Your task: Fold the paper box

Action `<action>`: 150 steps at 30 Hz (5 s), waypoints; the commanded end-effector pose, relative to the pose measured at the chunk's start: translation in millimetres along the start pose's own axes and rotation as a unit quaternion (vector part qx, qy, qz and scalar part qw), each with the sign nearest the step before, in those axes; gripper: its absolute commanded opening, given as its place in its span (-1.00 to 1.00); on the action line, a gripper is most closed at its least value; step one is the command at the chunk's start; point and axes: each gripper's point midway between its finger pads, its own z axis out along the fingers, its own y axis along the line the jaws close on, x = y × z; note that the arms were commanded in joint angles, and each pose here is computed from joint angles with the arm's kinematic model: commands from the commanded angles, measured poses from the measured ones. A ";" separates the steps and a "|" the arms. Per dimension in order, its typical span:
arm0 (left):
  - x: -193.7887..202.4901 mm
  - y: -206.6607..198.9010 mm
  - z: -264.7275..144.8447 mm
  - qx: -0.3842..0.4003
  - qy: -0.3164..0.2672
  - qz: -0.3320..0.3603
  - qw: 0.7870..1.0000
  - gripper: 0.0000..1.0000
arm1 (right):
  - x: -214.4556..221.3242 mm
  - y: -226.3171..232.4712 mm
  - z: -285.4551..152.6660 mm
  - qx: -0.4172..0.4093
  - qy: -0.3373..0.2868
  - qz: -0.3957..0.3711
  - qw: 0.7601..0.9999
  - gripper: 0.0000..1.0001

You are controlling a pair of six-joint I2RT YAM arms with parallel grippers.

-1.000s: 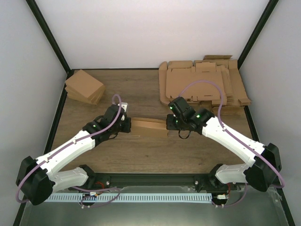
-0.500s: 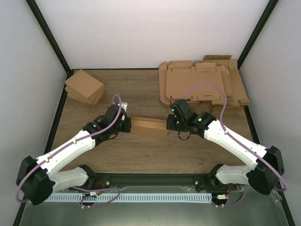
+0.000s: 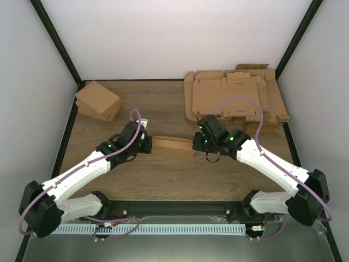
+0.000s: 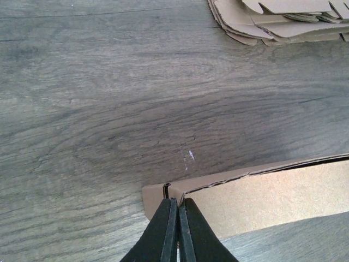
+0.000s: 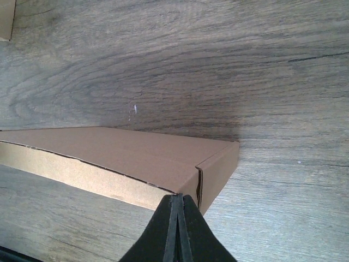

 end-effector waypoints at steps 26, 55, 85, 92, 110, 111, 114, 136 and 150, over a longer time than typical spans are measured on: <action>-1.6 -12.7 0.3 0.026 -0.002 0.015 1.000 -0.92 | 8.9 3.3 6.4 -0.017 0.015 0.053 0.998 -0.98; 17.1 -8.7 3.9 0.037 -0.001 0.030 0.999 -0.93 | 10.4 -26.2 5.1 0.041 -0.004 -0.022 0.999 -0.58; -2.4 -11.7 -0.7 0.023 -0.013 0.048 0.999 -0.92 | -22.7 -24.4 -12.6 0.097 -0.029 -0.188 0.977 0.29; -6.8 -14.5 -1.0 0.023 -0.016 0.057 0.998 -0.93 | -19.0 19.7 -19.1 -0.039 -0.053 -0.326 0.943 0.48; -15.6 -17.0 -6.6 0.014 -0.014 0.078 0.997 -0.93 | -38.0 14.2 -33.8 -0.109 -0.082 -0.414 0.900 0.24; -15.2 -17.5 -5.6 0.015 -0.012 0.078 0.997 -0.93 | -37.2 13.0 -31.6 -0.109 -0.078 -0.411 0.902 0.24; -15.3 -18.9 -3.6 0.015 -0.009 0.079 0.997 -0.93 | -33.8 11.4 -24.5 -0.111 -0.065 -0.399 0.908 0.26; -12.6 -19.6 -0.1 0.009 -0.006 0.082 0.997 -0.93 | -19.3 -12.8 -14.4 -0.070 -0.012 -0.335 0.940 -0.03; -13.5 -20.9 0.0 0.010 -0.006 0.081 0.997 -0.93 | -20.0 -12.8 -10.2 -0.065 0.001 -0.313 0.948 -0.67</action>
